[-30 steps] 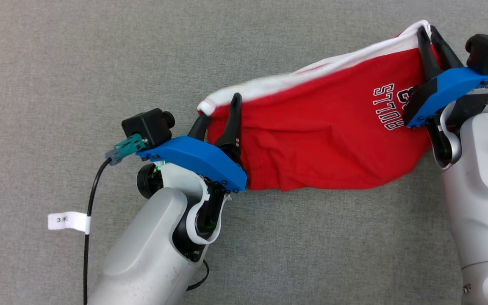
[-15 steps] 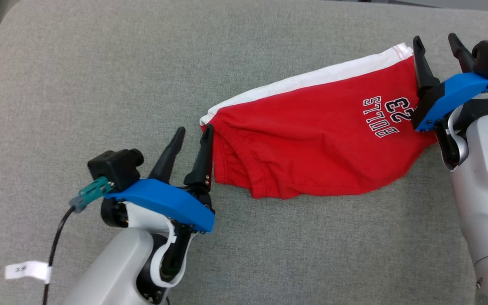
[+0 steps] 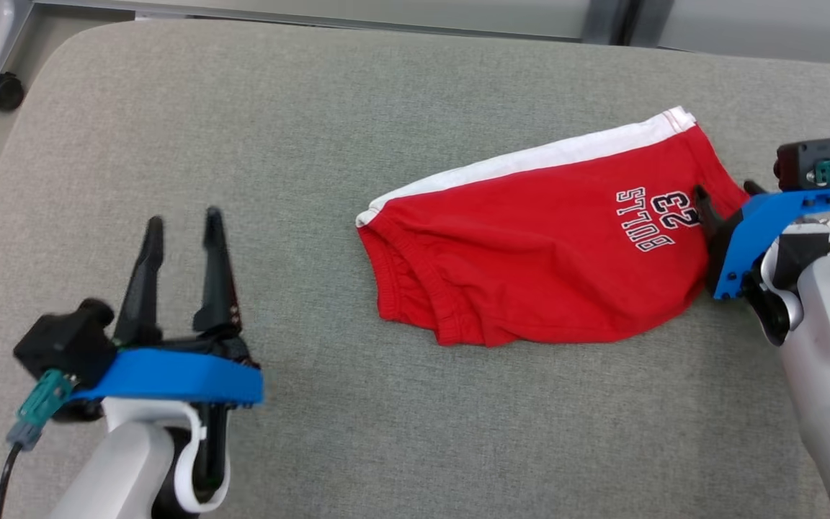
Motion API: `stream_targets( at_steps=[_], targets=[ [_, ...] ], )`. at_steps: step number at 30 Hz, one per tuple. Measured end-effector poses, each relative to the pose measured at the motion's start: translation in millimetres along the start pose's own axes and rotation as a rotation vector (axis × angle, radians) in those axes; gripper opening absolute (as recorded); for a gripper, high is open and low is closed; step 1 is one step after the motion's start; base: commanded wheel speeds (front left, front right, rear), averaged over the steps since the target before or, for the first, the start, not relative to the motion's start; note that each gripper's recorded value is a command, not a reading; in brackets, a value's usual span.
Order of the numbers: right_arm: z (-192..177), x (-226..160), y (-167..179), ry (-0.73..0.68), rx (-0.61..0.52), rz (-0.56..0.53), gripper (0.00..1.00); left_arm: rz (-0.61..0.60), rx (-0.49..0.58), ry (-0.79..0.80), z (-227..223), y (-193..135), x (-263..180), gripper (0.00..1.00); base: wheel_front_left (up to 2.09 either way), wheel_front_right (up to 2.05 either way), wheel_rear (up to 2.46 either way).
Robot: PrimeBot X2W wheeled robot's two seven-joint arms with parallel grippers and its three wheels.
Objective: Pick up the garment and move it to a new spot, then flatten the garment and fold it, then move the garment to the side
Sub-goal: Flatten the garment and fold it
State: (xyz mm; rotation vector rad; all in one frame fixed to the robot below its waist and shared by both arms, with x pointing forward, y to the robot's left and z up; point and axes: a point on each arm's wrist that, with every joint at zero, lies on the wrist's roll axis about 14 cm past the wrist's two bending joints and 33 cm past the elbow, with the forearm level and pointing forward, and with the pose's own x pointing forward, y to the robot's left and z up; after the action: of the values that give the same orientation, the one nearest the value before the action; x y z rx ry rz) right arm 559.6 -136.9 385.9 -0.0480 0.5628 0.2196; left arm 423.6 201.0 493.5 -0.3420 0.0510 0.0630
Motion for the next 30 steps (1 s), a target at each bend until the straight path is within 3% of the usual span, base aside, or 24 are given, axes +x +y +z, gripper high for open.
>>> stream_targets(
  at_steps=[6, 7, 8, 9, 10, 11, 20, 30],
  targets=[
    [-20, 6, 8, 0.095, 0.002, 0.027, 1.0, 0.152, 0.027, 0.021, -9, 45, -22, 1.0, 0.0, 0.0, 0.0],
    [-21, 6, 11, 0.101, 0.003, 0.033, 0.76, 0.173, 0.027, 0.019, -9, 51, -24, 1.0, 0.0, 0.0, 0.0],
    [-21, 7, 12, 0.101, 0.004, 0.038, 0.45, 0.188, 0.037, 0.015, -8, 55, -27, 1.0, 0.0, 0.0, 0.0],
    [-21, 7, 13, 0.1, 0.004, 0.041, 0.3, 0.2, 0.043, 0.003, -5, 58, -28, 1.0, 0.0, 0.0, 0.0],
    [-22, 7, 14, 0.096, -0.003, 0.044, 0.08, 0.201, 0.048, -0.006, -3, 59, -29, 1.0, 0.0, 0.0, 0.0],
    [-20, 6, 15, 0.085, -0.003, 0.045, 0.0, 0.203, 0.051, -0.012, -2, 59, -30, 1.0, 0.0, 0.0, 0.0],
    [0, -19, 5, -0.089, 0.079, 0.016, 0.0, 0.122, 0.07, -0.031, -5, 35, -27, 1.0, 0.0, 0.0, 0.0],
    [-41, -85, -34, -0.2, 0.243, -0.114, 0.0, -0.031, 0.065, 0.02, -31, -13, -28, 1.0, 0.0, 0.0, 0.0]
  ],
)
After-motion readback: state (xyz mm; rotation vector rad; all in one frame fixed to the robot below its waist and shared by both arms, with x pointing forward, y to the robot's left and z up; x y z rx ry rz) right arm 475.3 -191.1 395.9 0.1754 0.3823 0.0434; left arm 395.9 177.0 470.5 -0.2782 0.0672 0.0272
